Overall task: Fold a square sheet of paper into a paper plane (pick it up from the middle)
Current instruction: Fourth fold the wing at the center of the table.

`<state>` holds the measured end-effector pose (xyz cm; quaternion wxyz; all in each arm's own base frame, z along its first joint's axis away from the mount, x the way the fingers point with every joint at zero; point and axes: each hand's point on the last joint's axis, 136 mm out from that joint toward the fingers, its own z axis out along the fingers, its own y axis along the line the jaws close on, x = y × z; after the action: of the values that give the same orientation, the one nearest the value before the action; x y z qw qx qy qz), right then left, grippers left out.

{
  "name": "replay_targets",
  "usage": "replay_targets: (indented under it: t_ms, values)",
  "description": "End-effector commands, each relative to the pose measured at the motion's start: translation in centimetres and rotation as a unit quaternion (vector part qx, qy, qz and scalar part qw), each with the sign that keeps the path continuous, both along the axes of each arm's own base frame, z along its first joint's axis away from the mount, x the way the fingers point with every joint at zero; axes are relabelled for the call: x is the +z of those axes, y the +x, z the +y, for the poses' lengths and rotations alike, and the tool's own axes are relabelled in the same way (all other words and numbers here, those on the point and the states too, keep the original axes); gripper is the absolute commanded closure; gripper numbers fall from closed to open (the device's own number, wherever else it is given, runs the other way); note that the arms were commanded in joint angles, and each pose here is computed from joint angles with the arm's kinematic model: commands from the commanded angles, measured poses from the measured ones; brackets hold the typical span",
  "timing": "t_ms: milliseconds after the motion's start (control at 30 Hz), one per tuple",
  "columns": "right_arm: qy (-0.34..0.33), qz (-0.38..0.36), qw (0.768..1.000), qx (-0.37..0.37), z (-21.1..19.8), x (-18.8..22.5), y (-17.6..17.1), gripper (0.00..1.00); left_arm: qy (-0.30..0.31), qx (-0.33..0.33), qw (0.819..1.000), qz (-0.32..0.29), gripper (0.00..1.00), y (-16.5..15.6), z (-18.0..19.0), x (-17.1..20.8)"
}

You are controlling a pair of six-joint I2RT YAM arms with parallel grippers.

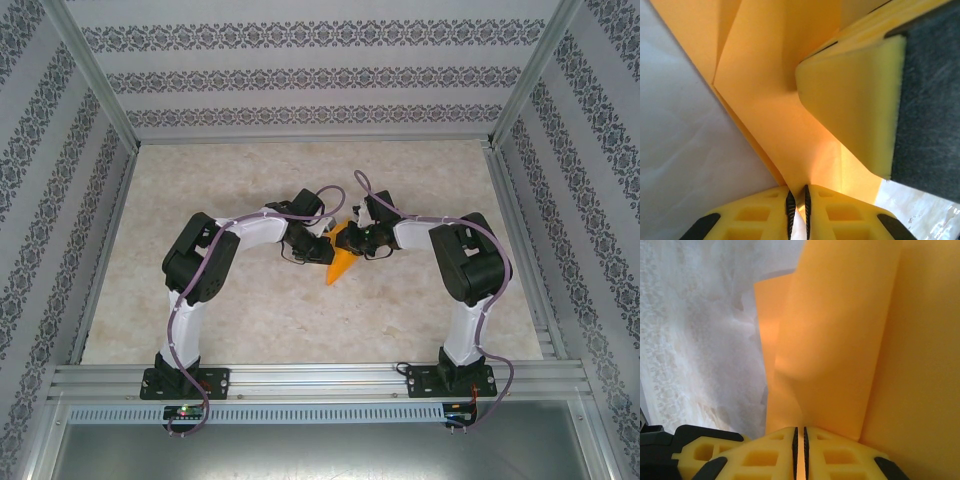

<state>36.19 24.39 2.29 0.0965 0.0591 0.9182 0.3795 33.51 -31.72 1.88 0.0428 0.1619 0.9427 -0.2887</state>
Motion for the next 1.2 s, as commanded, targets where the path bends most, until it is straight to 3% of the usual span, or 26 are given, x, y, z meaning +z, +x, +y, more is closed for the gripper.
replay_targets:
  t_ms: [0, 367, 733, 833, 1167]
  values:
    - [0.005, -0.002, 1.0, 0.008, 0.3, 0.6, -0.8, 0.87, 0.059, -0.017, 0.998, 0.021, 0.79, -1.8, 0.8, -4.0]
    - [-0.012, 0.009, 1.0, 0.01, -0.4, -0.4, -1.7, 0.91, 0.032, -0.015, 0.999, 0.014, 0.8, -1.6, 0.0, -2.5]
    - [-0.074, 0.018, 0.997, 0.016, -2.2, -2.5, -2.6, 0.92, -0.018, -0.001, 1.0, -0.013, 0.74, -0.6, -1.5, 2.1]
    - [-0.078, 0.02, 0.997, 0.017, -2.4, -2.8, -2.8, 0.92, -0.014, 0.005, 0.999, -0.03, 0.69, -0.1, -1.2, 3.4]
    - [-0.075, 0.02, 0.997, 0.019, -2.4, -2.9, -3.0, 0.92, 0.024, 0.012, 0.997, -0.066, 0.63, 1.5, -0.4, 5.2]
